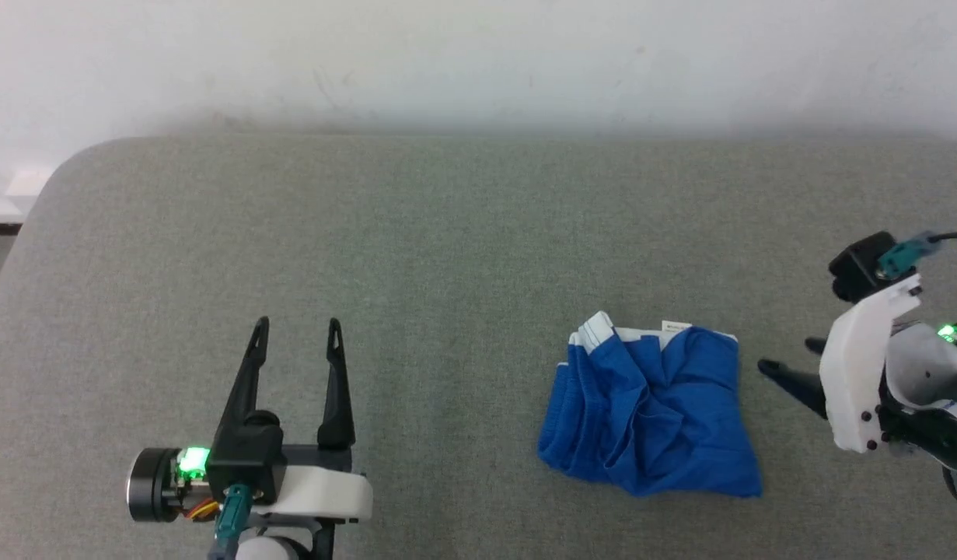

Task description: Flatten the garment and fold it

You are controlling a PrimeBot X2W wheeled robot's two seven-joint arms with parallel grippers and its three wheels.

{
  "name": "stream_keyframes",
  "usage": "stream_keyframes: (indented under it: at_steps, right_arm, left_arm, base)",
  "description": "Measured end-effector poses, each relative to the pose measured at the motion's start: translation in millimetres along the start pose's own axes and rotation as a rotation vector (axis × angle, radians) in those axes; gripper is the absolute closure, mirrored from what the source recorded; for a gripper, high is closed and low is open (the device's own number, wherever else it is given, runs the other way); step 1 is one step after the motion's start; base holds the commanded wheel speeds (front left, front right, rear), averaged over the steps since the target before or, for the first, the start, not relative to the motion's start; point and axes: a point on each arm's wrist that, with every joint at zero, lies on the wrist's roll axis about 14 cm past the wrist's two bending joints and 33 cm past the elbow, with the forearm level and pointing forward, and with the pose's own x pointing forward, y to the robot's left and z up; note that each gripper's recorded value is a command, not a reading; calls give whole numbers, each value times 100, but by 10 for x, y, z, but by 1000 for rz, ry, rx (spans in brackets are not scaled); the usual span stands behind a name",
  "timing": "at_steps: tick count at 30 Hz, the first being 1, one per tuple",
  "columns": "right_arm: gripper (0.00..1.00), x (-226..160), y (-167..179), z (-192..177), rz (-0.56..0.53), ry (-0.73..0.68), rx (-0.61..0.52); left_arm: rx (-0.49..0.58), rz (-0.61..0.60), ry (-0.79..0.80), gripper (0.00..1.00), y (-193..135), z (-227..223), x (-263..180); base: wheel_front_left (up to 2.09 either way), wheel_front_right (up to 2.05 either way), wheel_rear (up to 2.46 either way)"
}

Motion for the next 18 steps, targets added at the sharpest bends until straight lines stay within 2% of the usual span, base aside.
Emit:
stream_keyframes:
  at_steps: [8,9,16,17,18]
  right_arm:
    - [0,396,193,-506,124,292,119]
    - [0,504,256,-666,142,348,137]
    - [0,727,390,-853,177,385,80]
    - [69,741,384,-834,175,367,74]
    - [100,754,383,-820,173,350,73]
  left_arm:
    - [-8,7,16,0,-27,-89,159]
    - [-6,8,25,0,-28,-126,191]
    - [12,36,54,0,65,-233,215]
    - [13,39,56,0,76,-239,214]
    - [15,43,57,0,89,-243,215]
  base:
    - [0,0,0]
    - [0,0,0]
    - [0,0,0]
    - [0,0,0]
    - [0,0,0]
